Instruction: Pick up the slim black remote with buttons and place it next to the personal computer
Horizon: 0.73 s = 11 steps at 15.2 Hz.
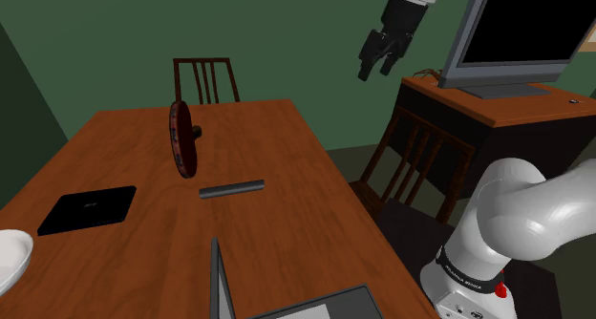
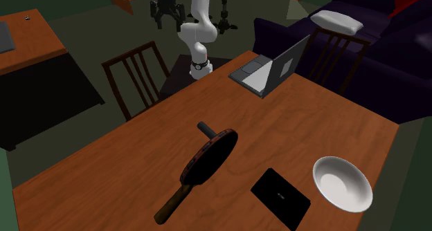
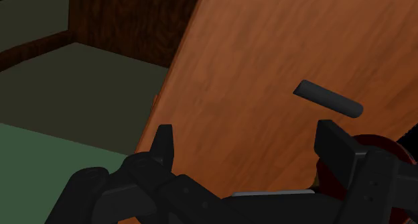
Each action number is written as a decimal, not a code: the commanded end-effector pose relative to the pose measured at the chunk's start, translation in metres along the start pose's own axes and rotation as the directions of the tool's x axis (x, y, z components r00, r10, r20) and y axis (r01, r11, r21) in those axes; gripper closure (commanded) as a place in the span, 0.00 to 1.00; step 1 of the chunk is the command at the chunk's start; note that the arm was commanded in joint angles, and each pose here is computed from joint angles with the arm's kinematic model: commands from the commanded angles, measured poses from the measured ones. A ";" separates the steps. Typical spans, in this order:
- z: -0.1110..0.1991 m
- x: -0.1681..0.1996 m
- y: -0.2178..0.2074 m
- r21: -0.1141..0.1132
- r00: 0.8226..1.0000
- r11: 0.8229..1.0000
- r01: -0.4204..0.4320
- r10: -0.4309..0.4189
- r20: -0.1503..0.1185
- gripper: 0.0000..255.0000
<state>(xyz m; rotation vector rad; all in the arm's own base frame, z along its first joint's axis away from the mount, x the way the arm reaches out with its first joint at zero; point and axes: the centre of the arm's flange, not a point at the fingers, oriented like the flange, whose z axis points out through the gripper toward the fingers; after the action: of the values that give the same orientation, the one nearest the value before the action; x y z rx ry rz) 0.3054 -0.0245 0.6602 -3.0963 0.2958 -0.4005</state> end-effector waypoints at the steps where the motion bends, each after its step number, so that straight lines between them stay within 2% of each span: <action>1: 0.000 0.000 0.000 0.000 1.000 1.000 0.000 0.000 0.000 0.00; 6: 0.049 0.046 -0.017 0.026 0.989 0.990 0.139 -0.140 0.039 0.00; 11: 0.099 0.088 -0.041 0.058 0.958 0.960 0.275 -0.278 0.073 0.00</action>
<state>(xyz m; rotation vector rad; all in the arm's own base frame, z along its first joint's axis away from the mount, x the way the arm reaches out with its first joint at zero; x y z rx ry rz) 0.4121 -0.0071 0.5972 -3.1045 -0.1012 -0.2893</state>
